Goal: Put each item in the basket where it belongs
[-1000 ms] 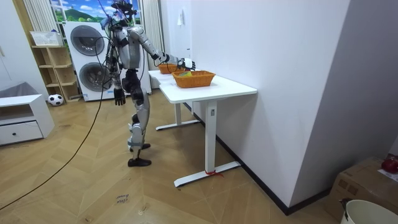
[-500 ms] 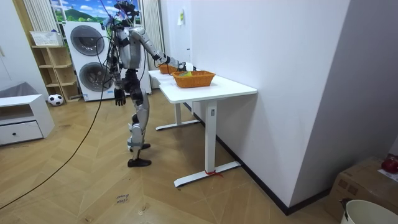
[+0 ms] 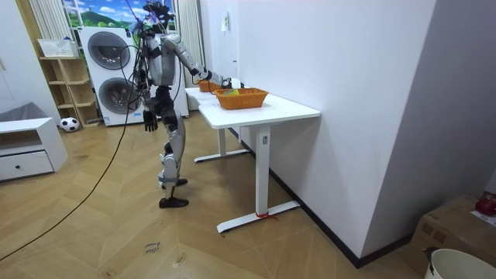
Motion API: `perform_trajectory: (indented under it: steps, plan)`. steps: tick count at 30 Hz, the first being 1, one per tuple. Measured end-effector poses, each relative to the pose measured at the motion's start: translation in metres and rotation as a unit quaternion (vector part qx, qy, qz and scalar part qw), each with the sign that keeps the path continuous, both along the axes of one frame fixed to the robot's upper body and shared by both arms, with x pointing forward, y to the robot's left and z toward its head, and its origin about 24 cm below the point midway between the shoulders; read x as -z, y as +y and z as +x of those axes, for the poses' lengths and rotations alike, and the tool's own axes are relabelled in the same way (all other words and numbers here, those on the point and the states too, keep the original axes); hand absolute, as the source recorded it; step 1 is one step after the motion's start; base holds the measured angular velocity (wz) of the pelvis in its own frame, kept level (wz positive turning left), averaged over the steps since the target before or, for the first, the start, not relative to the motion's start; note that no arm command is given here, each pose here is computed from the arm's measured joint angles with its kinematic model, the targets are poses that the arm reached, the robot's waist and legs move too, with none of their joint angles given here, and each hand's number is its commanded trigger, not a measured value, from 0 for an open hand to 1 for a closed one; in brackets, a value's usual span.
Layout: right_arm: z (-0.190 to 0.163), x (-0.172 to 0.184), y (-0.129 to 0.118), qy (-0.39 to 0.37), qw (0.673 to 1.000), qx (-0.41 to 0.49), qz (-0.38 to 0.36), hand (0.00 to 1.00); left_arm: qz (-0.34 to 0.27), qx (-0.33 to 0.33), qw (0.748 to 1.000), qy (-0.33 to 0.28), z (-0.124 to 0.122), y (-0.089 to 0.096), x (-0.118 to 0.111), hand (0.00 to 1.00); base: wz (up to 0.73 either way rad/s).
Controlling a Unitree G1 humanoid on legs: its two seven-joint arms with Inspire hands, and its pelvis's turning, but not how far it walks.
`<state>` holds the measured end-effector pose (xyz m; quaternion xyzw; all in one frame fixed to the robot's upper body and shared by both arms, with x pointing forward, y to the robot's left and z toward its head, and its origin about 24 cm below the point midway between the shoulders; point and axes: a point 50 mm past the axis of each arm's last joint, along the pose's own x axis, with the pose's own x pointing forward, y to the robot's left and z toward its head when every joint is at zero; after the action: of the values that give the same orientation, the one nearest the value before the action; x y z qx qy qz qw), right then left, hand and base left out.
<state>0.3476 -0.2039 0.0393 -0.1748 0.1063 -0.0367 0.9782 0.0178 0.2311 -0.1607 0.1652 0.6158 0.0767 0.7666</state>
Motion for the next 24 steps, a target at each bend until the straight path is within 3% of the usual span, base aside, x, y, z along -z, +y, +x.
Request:
perform_trajectory:
  steps: [16,17,18,24]
  plan:
    - [-0.0016,0.0048,-0.0018,0.011,0.997,-0.023,-0.076,0.02,0.001,-0.001,1.0,-0.002,0.003,0.0003,-0.0002,0.0,0.0]
    - [-0.0018,0.0055,-0.0022,0.012,0.997,-0.023,-0.077,0.72,0.0,-0.003,1.0,-0.003,0.0036,0.0002,-0.0004,0.0,0.0]
    - [-0.0018,0.0056,-0.0022,0.012,0.997,-0.023,-0.077,1.0,0.0,-0.003,1.0,-0.004,0.0039,0.0002,-0.0004,0.0,0.0]
    - [-0.0023,0.0066,-0.0036,0.013,0.995,-0.022,-0.096,1.0,-0.002,-0.012,1.0,-0.012,0.0075,0.0,-0.0011,0.0,0.0]
